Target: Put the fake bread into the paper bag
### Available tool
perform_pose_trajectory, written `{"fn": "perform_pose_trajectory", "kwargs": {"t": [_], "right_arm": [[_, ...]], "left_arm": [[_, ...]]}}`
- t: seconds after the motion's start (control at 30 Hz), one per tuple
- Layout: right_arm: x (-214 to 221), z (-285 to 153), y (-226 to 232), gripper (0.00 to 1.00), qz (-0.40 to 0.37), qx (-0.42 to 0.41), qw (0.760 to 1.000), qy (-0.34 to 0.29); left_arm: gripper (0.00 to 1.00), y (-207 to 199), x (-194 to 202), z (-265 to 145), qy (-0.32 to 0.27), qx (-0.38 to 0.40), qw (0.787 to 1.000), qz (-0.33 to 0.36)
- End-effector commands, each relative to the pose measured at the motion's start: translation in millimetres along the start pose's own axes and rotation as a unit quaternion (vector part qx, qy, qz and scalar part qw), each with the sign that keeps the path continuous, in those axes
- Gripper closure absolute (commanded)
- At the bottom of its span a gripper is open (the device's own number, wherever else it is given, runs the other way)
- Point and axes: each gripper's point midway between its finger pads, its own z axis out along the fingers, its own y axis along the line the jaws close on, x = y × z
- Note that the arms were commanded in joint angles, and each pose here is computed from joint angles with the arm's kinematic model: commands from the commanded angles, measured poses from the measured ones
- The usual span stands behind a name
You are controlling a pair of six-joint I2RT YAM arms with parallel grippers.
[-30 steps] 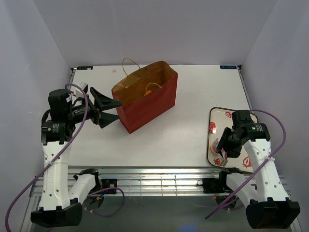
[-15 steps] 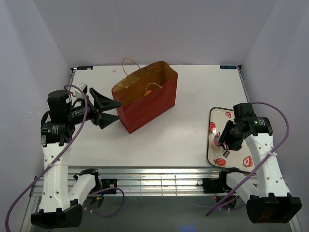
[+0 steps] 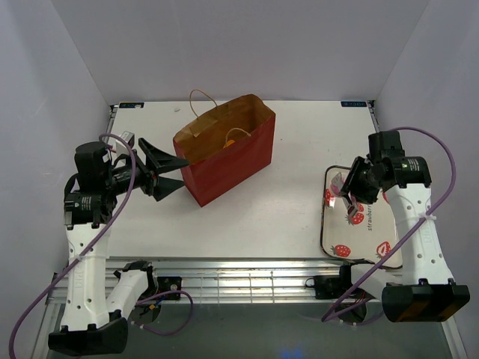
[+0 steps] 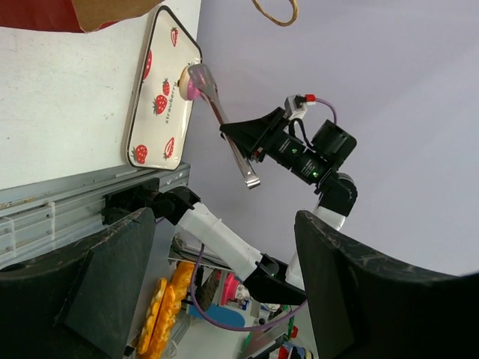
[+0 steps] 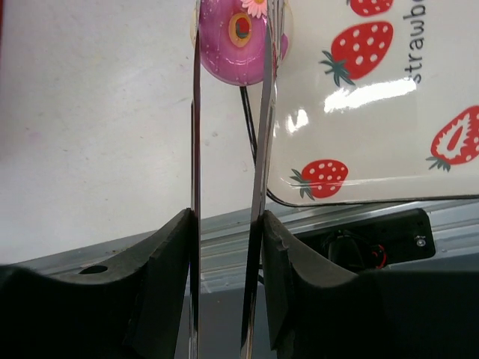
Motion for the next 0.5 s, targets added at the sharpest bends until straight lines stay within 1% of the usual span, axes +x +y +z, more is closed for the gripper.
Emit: {"fn": "perform_pose_trajectory", "kwargs": {"t": [0.0,0.13,0.2,0.23,0.3,0.43,0.47], "right_arm": [[-34.9,-9.4,28.8,0.62,-0.018,-0.057,0.997,-0.041],[-60.3,-16.7,59.0,0.61,-0.028,-0.108,0.993,-0.048],[-73.9,-23.1,73.6,0.6,-0.035,-0.132,0.988,-0.066],[-82.8,-34.1,86.6,0.6,-0.045,-0.158,0.983,-0.08],[-94.7,-39.0,103.3,0.6,-0.056,-0.177,0.979,-0.089],[-124.4,-64.4,146.2,0.59,-0.076,-0.243,0.959,-0.124],[-131.5,-80.1,159.5,0.59,-0.087,-0.264,0.95,-0.143]], "left_arm": [[0.15,2.6,-0.7,-2.2,-0.014,-0.003,1.0,-0.001],[0.15,0.8,-3.2,-2.9,-0.023,-0.004,1.0,0.0],[0.15,2.1,-3.8,-2.8,-0.027,-0.006,1.0,-0.001],[0.15,2.8,-3.7,-2.9,-0.028,-0.007,1.0,-0.003],[0.15,4.0,-2.4,-3.6,-0.029,-0.007,1.0,-0.009],[0.15,6.4,-4.1,-3.4,-0.037,-0.011,0.999,-0.014],[0.15,6.4,-4.6,-3.6,-0.04,-0.012,0.999,-0.016]]}}
